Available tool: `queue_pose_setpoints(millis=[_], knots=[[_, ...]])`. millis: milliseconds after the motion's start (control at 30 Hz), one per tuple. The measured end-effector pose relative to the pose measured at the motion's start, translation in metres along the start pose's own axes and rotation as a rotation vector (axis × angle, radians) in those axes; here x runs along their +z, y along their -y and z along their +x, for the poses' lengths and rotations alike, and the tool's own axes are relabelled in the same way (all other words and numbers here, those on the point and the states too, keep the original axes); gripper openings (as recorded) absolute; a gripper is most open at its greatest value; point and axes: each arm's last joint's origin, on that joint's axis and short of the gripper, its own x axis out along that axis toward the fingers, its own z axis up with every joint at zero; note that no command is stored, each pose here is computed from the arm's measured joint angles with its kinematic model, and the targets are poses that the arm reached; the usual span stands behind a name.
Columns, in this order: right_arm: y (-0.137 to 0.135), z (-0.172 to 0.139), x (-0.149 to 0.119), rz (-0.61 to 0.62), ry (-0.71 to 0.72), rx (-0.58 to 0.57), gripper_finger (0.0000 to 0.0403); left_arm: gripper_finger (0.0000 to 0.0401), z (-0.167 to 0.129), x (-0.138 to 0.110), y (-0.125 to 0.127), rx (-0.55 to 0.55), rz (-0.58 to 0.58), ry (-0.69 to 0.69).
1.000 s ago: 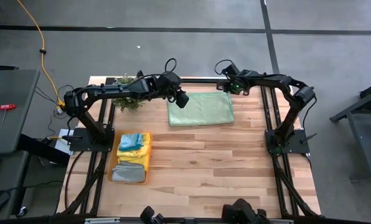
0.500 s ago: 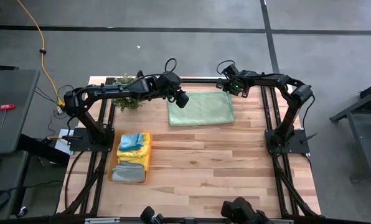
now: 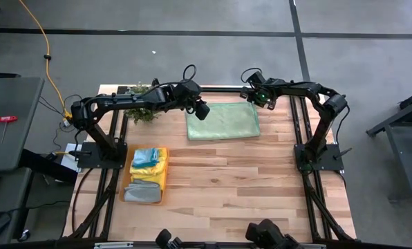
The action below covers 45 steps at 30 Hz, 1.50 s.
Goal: Fold microfiber towels
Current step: Fold the green microfiber towel
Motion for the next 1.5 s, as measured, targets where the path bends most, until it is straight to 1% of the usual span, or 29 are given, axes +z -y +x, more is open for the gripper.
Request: queue_pose_setpoints(millis=[167, 533, 733, 833, 967, 1200, 1333, 1433, 1500], knots=[[0.0, 0.0, 0.0, 0.018, 0.0, 0.0, 0.0102, 0.0159, 0.0, 0.0, 0.0, 0.0, 0.0, 0.0], [0.001, 0.009, -0.002, 0.016, -0.014, -0.015, 0.0038, 0.0159, 0.0, 0.0, 0.0, 0.001, 0.001, -0.003], [0.0, 0.009, -0.001, 0.011, -0.001, -0.015, 0.0027, 0.0159, 0.0, 0.0, 0.0, -0.003, 0.001, -0.006], [0.0, 0.005, 0.001, -0.023, 0.011, -0.008, 0.0024, 0.0159, 0.0, 0.0, 0.0, -0.003, 0.001, -0.006], [-0.002, -0.003, 0.003, -0.044, 0.045, 0.006, 0.0004, 0.0159, 0.0, 0.0, 0.0, -0.003, 0.015, -0.006], [-0.004, -0.021, 0.006, -0.089, 0.077, 0.04, 0.0001, 0.0159, 0.0, 0.0, 0.0, -0.004, 0.026, -0.005], [0.0, -0.029, 0.005, -0.132, 0.073, -0.002, 0.0001, 0.0159, 0.0, 0.0, 0.0, -0.004, 0.026, -0.005], [0.006, -0.031, 0.002, -0.176, 0.04, -0.057, 0.0001, 0.0159, 0.0, 0.0, 0.0, -0.004, 0.026, -0.005], [0.008, -0.032, -0.001, -0.204, 0.049, -0.101, 0.0001, 0.0159, 0.0, 0.0, 0.0, -0.004, 0.026, -0.005]])
